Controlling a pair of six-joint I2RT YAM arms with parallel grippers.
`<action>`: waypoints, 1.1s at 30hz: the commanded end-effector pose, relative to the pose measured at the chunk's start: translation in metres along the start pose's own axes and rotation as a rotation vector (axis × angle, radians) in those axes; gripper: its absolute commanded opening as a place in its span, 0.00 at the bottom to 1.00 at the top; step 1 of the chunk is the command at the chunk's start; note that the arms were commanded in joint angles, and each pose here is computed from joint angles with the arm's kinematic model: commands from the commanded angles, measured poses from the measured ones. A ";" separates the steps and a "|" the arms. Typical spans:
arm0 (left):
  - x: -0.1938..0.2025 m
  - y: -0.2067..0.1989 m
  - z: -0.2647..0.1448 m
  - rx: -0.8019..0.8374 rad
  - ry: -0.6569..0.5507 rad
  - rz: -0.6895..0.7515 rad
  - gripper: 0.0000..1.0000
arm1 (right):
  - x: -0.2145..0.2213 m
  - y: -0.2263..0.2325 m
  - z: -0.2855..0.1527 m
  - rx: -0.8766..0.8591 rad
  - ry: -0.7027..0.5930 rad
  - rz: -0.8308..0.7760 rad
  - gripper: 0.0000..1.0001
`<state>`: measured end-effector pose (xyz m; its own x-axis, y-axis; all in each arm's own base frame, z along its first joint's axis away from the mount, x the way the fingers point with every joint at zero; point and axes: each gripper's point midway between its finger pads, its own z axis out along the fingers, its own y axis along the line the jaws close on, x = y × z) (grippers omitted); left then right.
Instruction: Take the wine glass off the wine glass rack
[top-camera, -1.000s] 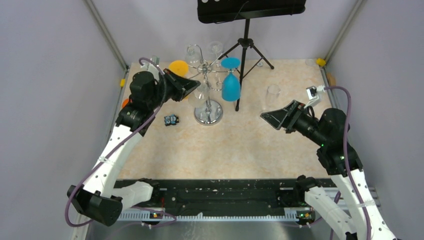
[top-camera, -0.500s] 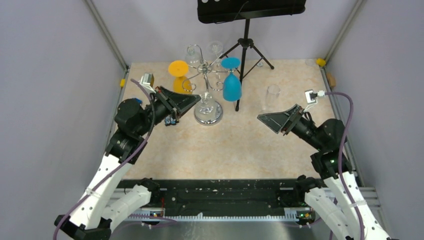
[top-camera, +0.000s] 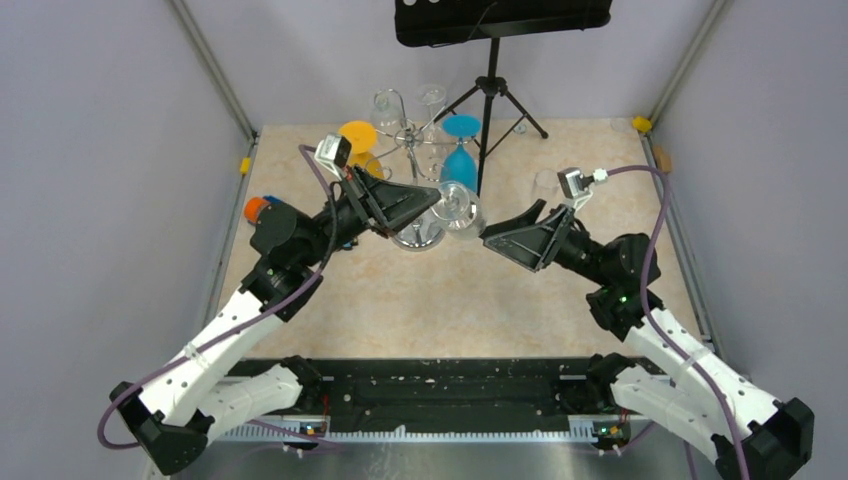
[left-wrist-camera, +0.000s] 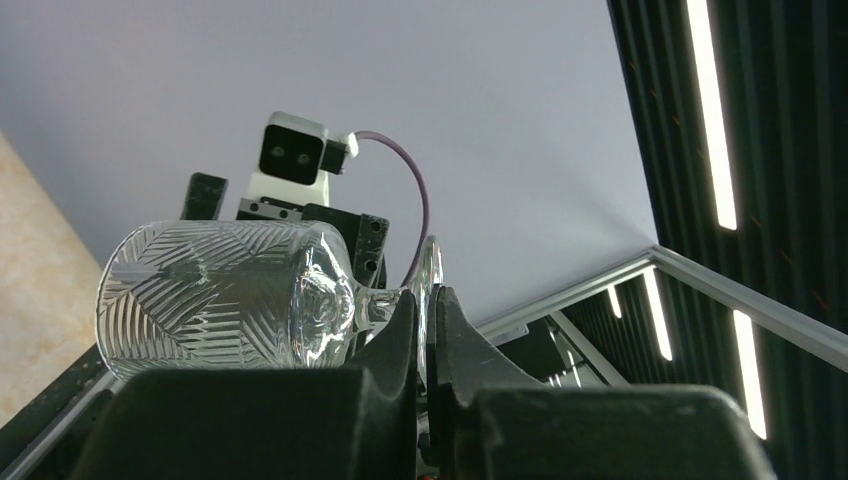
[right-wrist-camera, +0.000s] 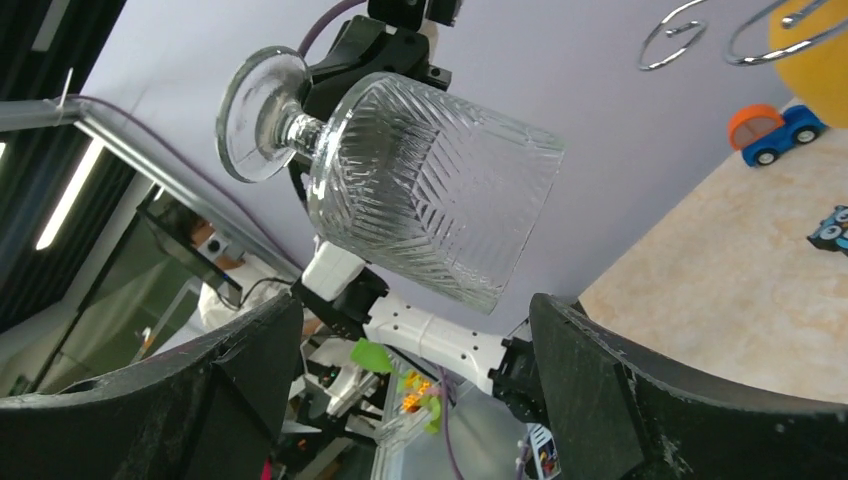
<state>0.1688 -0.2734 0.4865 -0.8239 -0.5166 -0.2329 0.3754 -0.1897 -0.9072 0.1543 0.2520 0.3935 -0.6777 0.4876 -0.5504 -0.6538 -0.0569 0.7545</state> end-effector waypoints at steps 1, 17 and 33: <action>0.001 -0.085 -0.012 0.300 -0.027 0.053 0.00 | -0.015 0.057 0.010 -0.198 -0.048 -0.087 0.85; 0.023 -0.103 -0.018 0.422 -0.003 -0.043 0.00 | -0.023 0.136 -0.020 -0.632 -0.140 -0.163 0.68; 0.027 -0.097 -0.025 0.433 -0.059 -0.003 0.00 | -0.015 0.182 -0.027 -0.847 -0.070 -0.235 0.22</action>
<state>0.1015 -0.2673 0.5439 -0.8563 -0.4785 -0.1942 0.4523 -0.5136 -0.7291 0.0855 0.2413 0.4962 -0.6297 0.5297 -0.5682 -0.7697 -0.5239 0.3647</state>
